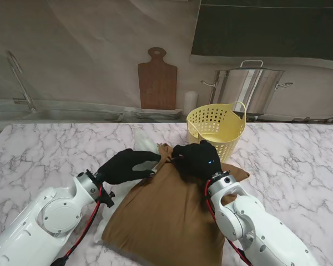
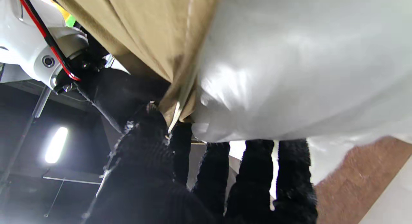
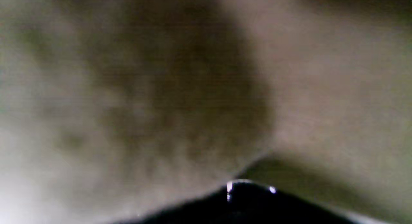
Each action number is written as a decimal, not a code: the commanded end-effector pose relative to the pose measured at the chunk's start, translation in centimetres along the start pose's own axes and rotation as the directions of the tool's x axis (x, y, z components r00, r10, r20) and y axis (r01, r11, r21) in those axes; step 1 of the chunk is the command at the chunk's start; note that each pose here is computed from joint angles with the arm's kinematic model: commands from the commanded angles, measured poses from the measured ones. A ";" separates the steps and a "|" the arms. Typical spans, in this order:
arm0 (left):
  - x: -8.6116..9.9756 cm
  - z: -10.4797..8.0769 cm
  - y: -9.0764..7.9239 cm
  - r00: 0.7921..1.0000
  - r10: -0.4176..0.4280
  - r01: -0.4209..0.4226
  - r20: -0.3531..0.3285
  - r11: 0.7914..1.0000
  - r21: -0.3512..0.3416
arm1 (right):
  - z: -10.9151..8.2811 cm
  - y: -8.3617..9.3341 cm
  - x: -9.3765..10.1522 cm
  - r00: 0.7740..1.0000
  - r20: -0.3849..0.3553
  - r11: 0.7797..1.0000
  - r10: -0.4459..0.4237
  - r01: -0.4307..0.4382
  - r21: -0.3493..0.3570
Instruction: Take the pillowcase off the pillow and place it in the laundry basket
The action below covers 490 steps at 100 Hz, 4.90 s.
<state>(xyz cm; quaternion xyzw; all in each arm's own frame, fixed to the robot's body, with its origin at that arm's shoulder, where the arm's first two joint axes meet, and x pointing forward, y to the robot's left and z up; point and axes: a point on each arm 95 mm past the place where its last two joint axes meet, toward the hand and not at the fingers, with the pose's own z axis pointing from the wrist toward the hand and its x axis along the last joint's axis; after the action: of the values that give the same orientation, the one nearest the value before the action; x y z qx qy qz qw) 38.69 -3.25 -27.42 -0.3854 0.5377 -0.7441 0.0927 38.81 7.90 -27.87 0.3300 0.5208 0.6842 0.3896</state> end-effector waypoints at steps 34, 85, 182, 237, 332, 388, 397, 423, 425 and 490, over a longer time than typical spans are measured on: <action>-2.7 -0.5 3.6 0.994 -0.052 0.074 0.099 0.970 -0.230 | -1.6 -0.5 -1.4 0.997 0.072 0.999 -0.020 0.018 0.029; -5.2 -2.1 6.2 0.974 -0.015 0.123 0.224 0.871 -0.476 | -6.1 0.5 -1.4 1.000 0.026 0.990 0.008 -0.012 0.138; -5.9 -3.7 4.2 0.945 0.008 0.129 0.327 0.910 -0.395 | -10.6 -1.7 -3.9 0.982 0.061 0.949 -0.177 0.154 0.274; -5.5 -2.5 4.5 0.961 0.038 0.084 0.274 0.905 -0.417 | -9.2 -2.3 -3.4 0.989 0.043 0.954 -0.139 0.122 0.275; -4.2 -1.1 4.9 0.981 -0.069 0.131 0.181 0.926 -0.355 | -8.3 -2.1 -3.1 0.994 0.047 0.967 -0.101 0.087 0.239; -4.6 -0.9 8.1 0.982 -0.001 0.119 0.187 0.777 -0.618 | -7.9 -2.7 -0.6 0.997 -0.038 0.959 -0.067 0.075 0.273; -4.6 -1.0 8.2 0.983 0.019 0.106 0.184 0.759 -0.643 | -7.4 -3.5 -0.6 0.998 -0.038 0.956 -0.040 0.049 0.288; -4.8 -1.2 8.0 0.979 0.062 0.094 0.196 0.712 -0.695 | -7.9 -4.0 -2.1 0.996 -0.019 0.931 -0.085 0.086 0.354; -4.8 -1.2 8.0 0.978 0.063 0.095 0.197 0.710 -0.698 | -8.1 -3.9 -2.3 0.996 -0.014 0.931 -0.092 0.091 0.354; -5.5 -2.1 7.6 0.968 0.091 0.120 0.234 0.651 -0.750 | -13.5 -0.9 -6.2 0.952 0.125 0.882 -0.278 0.202 0.425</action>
<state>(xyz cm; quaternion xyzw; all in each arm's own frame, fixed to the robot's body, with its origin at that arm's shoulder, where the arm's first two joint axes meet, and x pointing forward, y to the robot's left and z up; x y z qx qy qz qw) 40.04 -4.18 -33.81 -0.4554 0.7641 -0.4568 -0.0056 30.57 -1.75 -31.09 0.3793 0.6426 0.5072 0.4313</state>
